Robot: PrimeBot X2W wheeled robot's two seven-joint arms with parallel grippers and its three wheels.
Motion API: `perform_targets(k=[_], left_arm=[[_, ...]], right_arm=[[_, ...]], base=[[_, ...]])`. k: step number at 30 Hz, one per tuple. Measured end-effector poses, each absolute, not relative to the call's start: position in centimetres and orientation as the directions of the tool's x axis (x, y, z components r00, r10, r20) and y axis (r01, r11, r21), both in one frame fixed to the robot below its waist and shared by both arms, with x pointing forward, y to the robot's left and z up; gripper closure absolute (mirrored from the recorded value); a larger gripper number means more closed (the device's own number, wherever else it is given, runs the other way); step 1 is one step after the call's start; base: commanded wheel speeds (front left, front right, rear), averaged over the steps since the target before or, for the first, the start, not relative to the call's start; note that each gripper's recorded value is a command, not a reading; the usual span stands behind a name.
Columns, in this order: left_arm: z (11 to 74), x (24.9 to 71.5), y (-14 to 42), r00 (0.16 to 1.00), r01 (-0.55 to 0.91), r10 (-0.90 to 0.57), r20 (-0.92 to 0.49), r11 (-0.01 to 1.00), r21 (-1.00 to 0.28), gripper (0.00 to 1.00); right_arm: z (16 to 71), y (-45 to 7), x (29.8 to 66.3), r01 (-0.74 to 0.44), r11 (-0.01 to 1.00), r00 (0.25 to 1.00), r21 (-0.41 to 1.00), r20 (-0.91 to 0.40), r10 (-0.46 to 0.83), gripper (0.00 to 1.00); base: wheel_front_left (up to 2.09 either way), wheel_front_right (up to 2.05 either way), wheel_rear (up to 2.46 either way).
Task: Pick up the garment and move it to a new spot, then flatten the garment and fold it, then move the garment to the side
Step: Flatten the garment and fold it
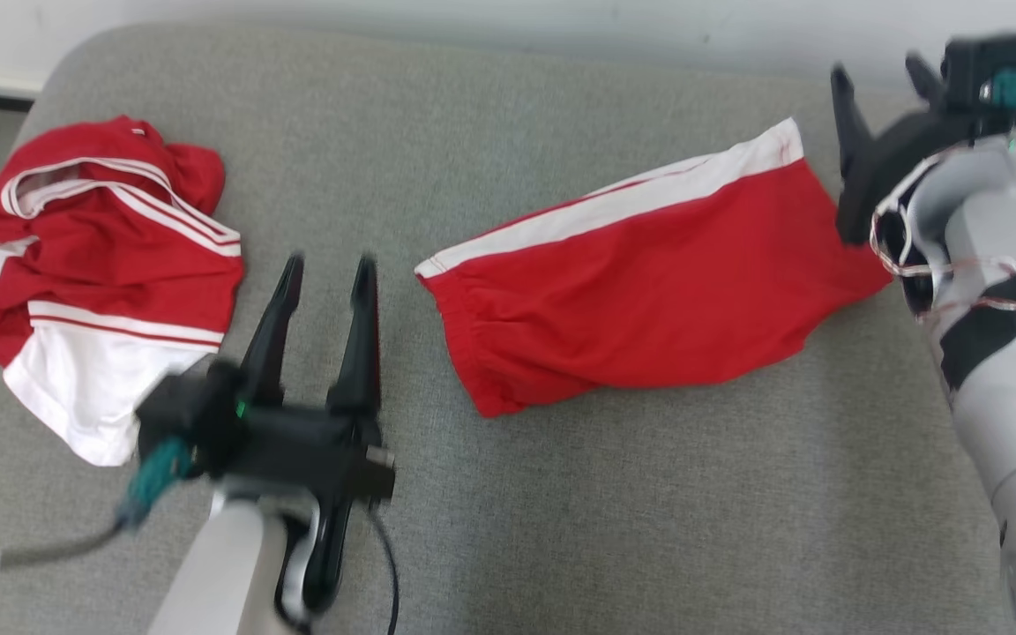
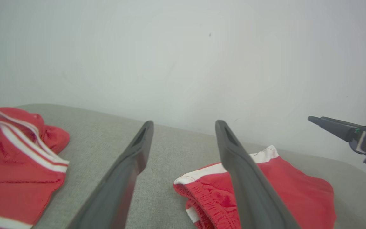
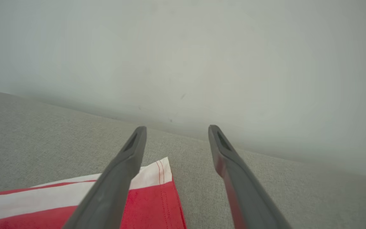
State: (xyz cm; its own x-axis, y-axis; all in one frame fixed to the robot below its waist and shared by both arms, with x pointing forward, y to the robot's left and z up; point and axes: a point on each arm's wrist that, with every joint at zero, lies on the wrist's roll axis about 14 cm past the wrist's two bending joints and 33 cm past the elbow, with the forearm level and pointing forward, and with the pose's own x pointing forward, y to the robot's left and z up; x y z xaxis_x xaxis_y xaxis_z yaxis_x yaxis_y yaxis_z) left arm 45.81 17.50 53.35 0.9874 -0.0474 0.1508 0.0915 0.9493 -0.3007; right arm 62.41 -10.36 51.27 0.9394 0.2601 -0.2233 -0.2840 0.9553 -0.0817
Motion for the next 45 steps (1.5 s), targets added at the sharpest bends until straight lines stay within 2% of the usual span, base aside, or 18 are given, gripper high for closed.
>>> perform_targets(k=[7, 13, 19, 24, 32, 44, 45], left_arm=[[54.0, 40.1, 17.6, 0.981, 0.088, -0.041, 0.188, 0.965, -0.248, 0.0], [53.8, 37.5, 18.3, 0.983, 0.049, -0.001, 0.182, 0.964, -0.262, 0.0], [54.2, 36.7, 18.8, 0.981, 0.031, 0.018, 0.192, 0.968, -0.25, 0.0], [54.0, 36.8, 18.0, 0.983, 0.049, -0.008, 0.182, 0.973, -0.223, 0.0], [51.8, 37.1, 18.4, 0.994, 0.012, 0.013, 0.11, 0.974, -0.227, 0.0], [50.3, 37.4, 20.0, 0.996, -0.053, 0.069, 0.059, 0.97, -0.236, 0.0], [50.4, 37.4, 20.0, 0.996, -0.051, 0.068, 0.061, 0.97, -0.237, 0.0]], right_arm=[[47.7, -13.9, 58.7, -0.198, 0.98, 0.898, -0.025, -0.405, 0.171, 0.0], [45.8, -15.0, 57.7, -0.165, 0.986, 0.843, -0.008, -0.52, 0.137, 0.0], [44.5, -14.5, 58.1, -0.159, 0.987, 0.777, 0.013, -0.615, 0.133, 0.0], [44.0, -14.0, 59.2, -0.147, 0.988, 0.751, 0.037, -0.646, 0.136, 0.0], [40.4, -13.2, 60.2, -0.148, 0.988, 0.671, 0.044, -0.73, 0.133, 0.0], [37.3, -10.4, 60.4, -0.21, 0.977, 0.534, 0.021, -0.835, 0.133, 0.0], [37.3, -10.4, 60.3, -0.214, 0.977, 0.523, 0.013, -0.843, 0.126, 0.31]], base=[[0.0, 0.0, 0.0], [0.0, 0.0, 0.0], [0.0, 0.0, 0.0], [0.0, 0.0, 0.0], [0.0, 0.0, 0.0], [0.0, 0.0, 0.0], [0.0, 0.0, 0.0]])
